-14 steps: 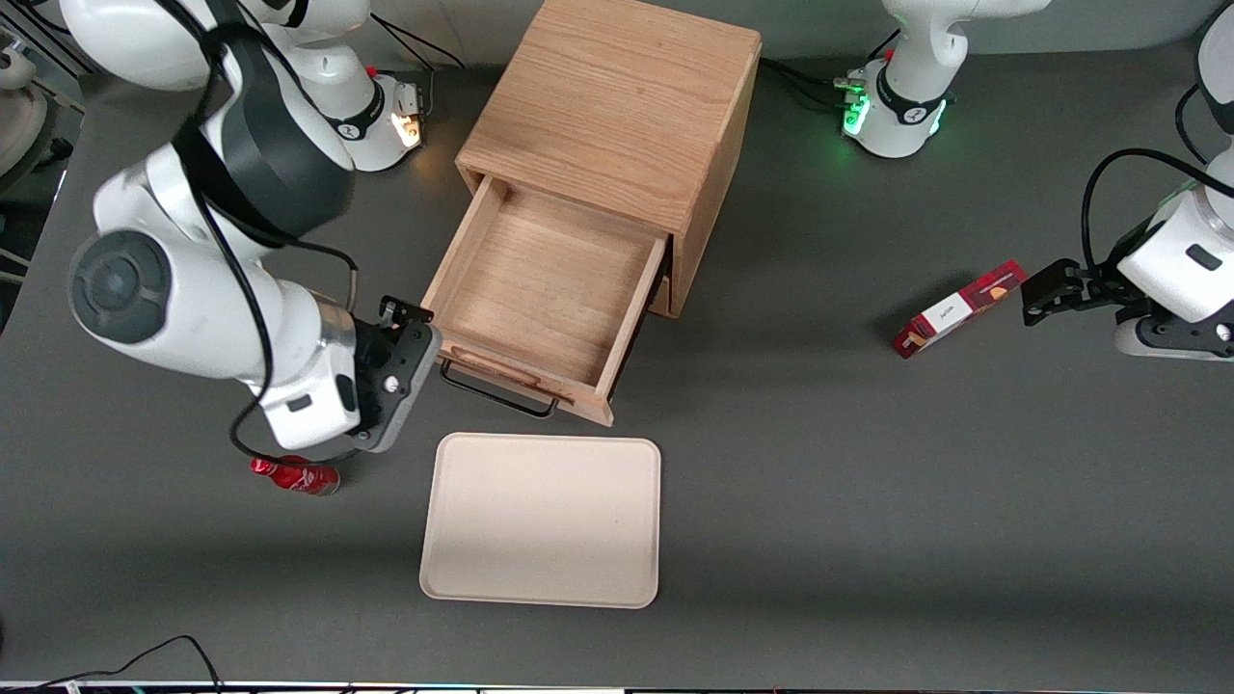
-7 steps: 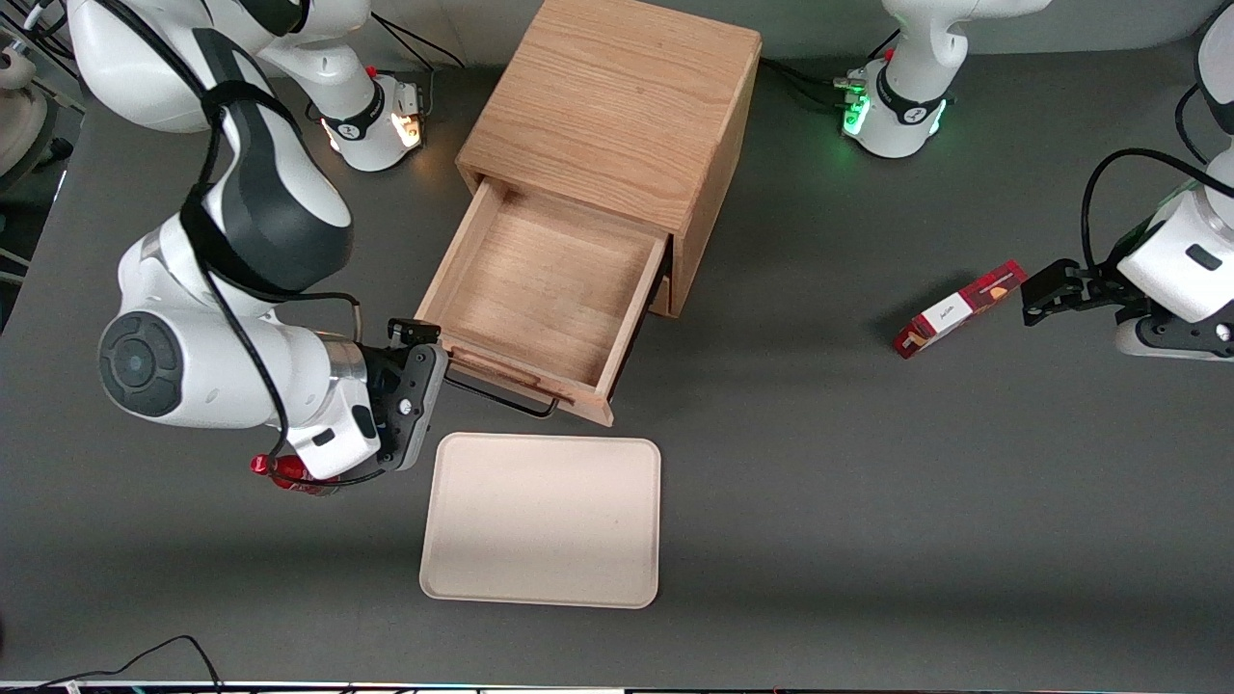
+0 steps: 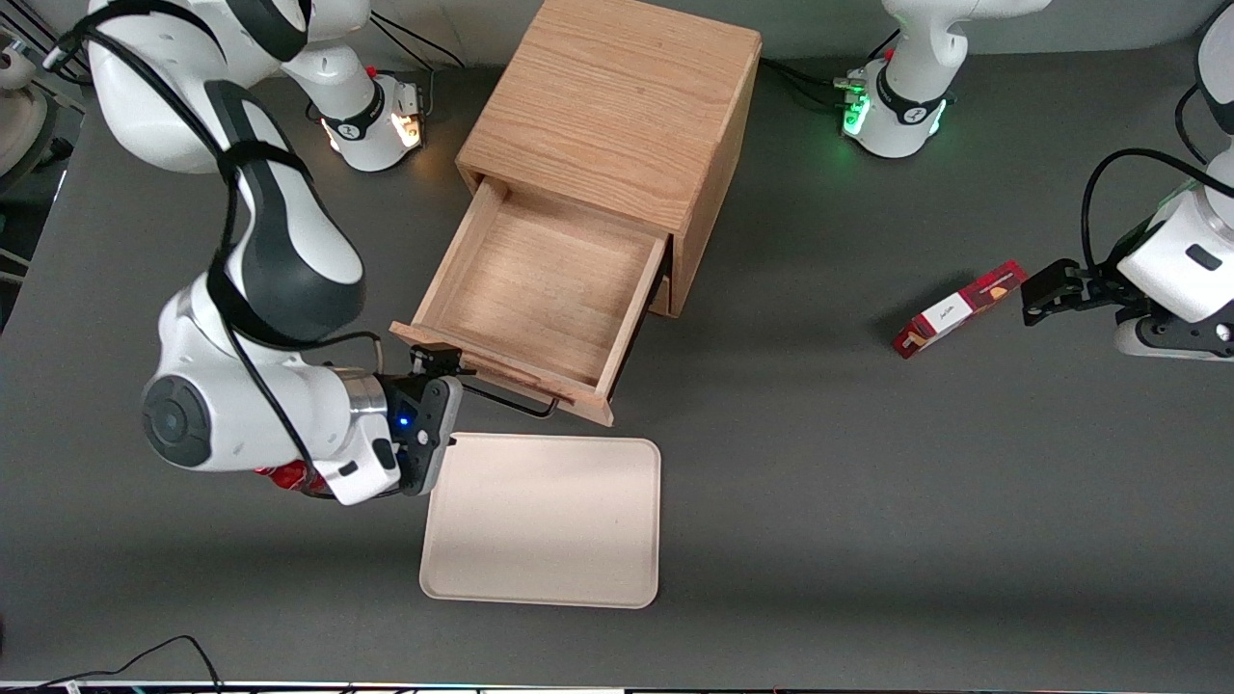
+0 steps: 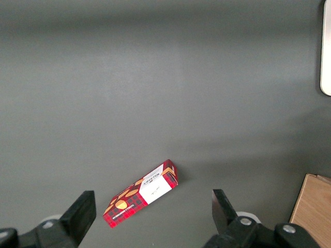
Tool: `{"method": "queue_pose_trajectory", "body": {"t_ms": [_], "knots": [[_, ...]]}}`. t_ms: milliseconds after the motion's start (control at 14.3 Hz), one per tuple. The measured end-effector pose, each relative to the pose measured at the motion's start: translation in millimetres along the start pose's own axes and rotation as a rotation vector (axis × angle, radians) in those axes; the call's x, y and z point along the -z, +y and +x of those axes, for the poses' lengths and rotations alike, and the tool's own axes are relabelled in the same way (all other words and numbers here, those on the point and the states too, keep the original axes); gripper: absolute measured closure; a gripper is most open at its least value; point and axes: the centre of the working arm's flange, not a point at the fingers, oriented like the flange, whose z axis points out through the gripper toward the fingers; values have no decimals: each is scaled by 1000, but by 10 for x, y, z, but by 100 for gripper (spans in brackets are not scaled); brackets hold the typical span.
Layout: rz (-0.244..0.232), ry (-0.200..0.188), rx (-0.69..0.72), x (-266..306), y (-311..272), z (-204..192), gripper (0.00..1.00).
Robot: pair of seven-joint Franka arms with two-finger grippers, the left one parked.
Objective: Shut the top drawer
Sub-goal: 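Move the right gripper to the open drawer's black handle, then push the open drawer into the wooden cabinet with the right gripper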
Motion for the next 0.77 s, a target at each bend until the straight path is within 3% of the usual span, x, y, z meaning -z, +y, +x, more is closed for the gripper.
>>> {"method": "queue_pose_trajectory", "body": {"t_ms": [280, 769], "knots": [[37, -14, -3, -305, 114, 11, 0], [45, -17, 5, -381, 92, 60, 0]]}}
